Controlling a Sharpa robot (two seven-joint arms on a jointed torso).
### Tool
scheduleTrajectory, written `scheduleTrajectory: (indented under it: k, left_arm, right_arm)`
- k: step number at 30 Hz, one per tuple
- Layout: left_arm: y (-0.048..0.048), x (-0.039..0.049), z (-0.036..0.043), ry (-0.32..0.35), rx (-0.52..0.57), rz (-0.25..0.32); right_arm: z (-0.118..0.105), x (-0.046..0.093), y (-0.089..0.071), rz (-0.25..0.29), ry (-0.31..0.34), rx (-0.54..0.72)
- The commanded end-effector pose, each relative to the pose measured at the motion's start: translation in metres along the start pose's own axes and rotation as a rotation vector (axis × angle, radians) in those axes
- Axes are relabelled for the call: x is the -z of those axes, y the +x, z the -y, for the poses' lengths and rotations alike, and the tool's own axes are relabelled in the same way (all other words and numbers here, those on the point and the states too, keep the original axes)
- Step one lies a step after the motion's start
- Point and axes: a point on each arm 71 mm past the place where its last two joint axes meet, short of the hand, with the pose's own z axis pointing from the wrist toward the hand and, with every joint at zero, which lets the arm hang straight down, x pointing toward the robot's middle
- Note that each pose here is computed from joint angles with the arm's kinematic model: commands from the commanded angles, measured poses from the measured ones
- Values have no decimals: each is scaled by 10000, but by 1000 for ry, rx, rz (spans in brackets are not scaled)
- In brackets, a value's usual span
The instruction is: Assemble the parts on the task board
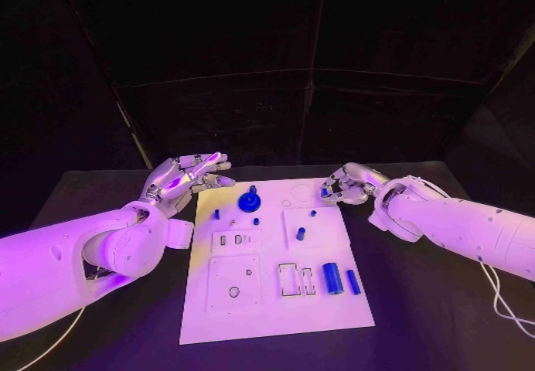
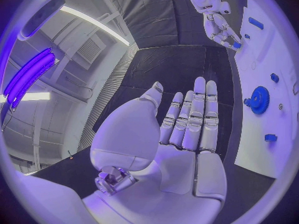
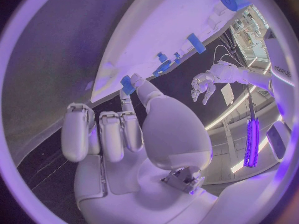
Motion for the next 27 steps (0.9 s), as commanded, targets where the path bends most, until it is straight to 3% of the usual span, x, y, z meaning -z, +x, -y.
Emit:
scheduleTrajectory:
  k: [1, 10, 14, 27]
  left_arm:
    - [-5, 4, 12, 5, 2, -9]
    - [-20, 2, 13, 2, 6, -4]
    - [-27, -9, 10, 2, 6, 0]
    - [-31, -25, 9, 4, 4, 4]
  right_arm:
    - [-131, 48, -20, 49, 2, -67]
    - [-723, 109, 205, -9, -41, -116]
    - [-1044, 49, 378, -52, -79, -76]
    - [-1607, -142, 721, -104, -141, 37]
